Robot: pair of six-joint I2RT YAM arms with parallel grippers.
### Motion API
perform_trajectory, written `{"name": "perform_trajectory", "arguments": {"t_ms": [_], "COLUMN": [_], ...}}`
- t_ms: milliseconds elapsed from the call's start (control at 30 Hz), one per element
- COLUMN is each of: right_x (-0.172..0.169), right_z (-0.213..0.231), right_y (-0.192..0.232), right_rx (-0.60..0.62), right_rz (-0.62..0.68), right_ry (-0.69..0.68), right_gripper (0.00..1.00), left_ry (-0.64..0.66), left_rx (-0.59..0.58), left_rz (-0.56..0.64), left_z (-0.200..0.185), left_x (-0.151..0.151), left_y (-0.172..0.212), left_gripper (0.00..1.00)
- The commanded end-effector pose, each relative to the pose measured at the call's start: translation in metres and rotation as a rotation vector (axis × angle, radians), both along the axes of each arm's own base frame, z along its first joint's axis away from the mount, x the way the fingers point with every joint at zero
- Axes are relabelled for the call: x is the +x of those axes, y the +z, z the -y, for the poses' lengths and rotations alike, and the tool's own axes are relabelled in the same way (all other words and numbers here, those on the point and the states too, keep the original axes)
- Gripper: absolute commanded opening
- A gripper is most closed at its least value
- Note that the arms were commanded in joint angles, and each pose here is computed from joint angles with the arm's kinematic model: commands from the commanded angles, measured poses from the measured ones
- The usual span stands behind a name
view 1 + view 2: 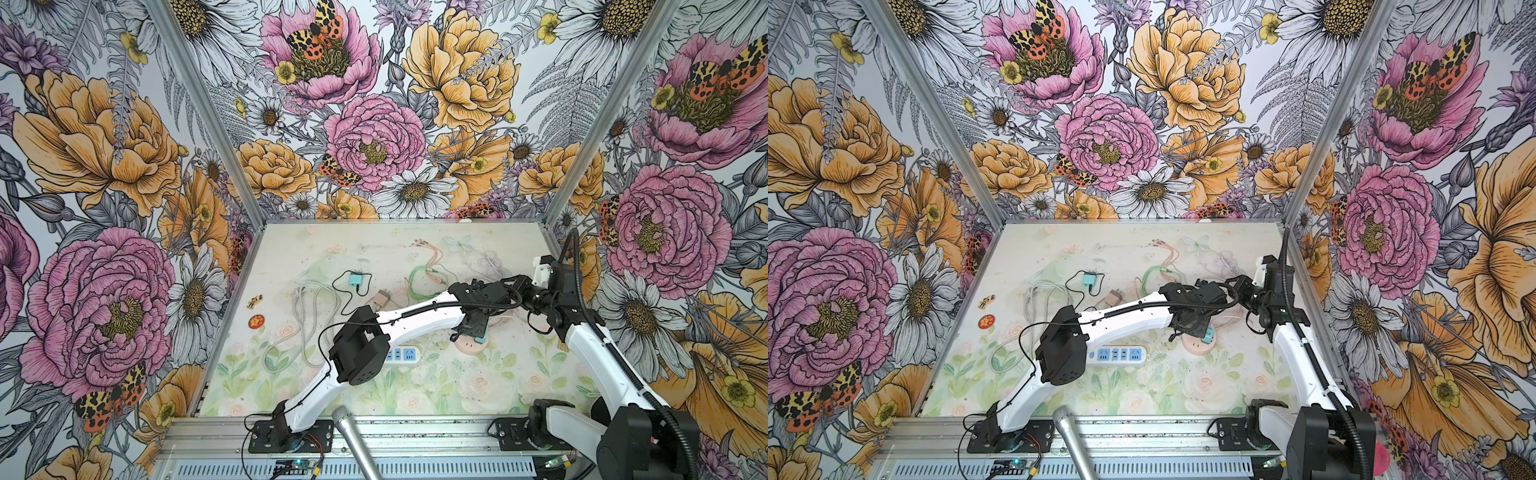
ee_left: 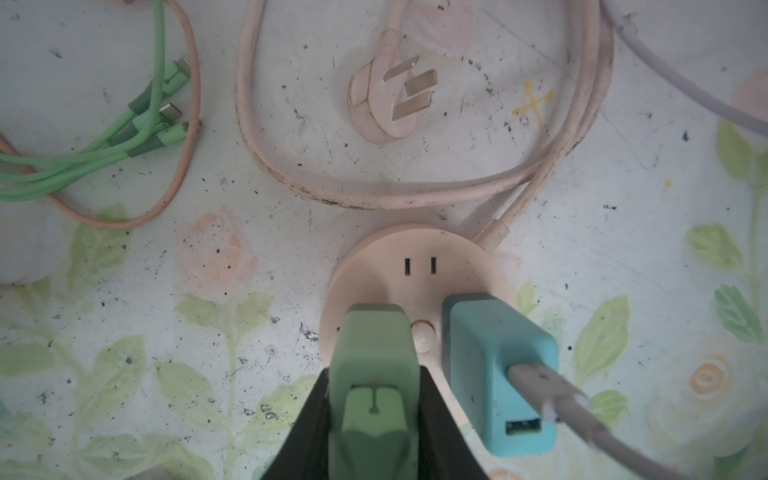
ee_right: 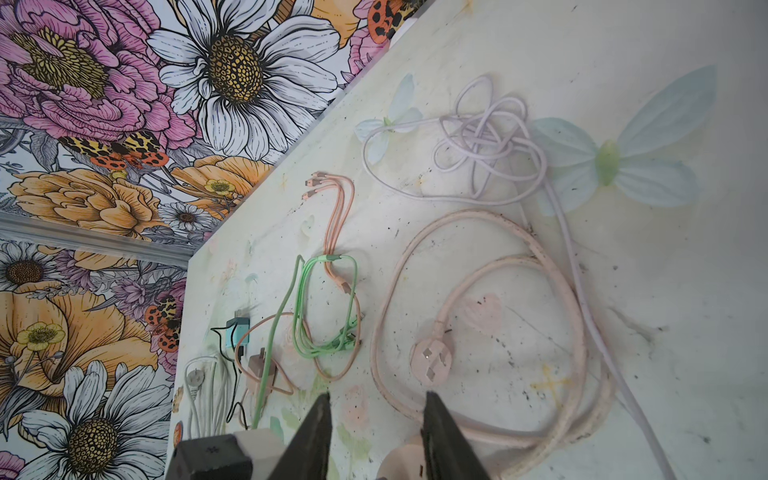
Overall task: Insert the plug
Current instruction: 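Push the light green charger prongs down into the pink socket with the left gripper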
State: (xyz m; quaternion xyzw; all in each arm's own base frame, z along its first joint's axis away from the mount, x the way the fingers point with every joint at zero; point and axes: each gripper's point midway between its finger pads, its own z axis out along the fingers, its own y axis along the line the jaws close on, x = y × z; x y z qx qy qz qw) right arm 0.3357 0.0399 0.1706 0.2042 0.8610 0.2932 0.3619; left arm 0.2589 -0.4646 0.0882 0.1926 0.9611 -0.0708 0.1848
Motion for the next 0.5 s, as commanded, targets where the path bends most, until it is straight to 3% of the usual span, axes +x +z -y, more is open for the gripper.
{"name": "perform_trajectory", "arguments": {"t_ms": [0,167,467], "right_x": [0.007,0.008,0.009], "right_z": [-0.006,-0.006,-0.007], "right_y": [0.01,0.009,0.009], "right_rx": [0.001,-0.005,-0.006], "right_rz": [0.029,0.027,0.028], "right_ry": [0.037,0.035,0.042], "right_gripper": [0.37,0.36,0.35], "left_ry": [-0.006,-0.053,-0.048], "left_rx": [0.113,0.097,0.124], "left_rz": [-0.084,-0.147,-0.155], "left_z": [-0.018,-0.009,-0.016], "left_x": [-0.008,-0.016,-0.027], "left_y": [-0.039,-0.051,-0.056], "left_gripper": [0.0,0.0,0.0]}}
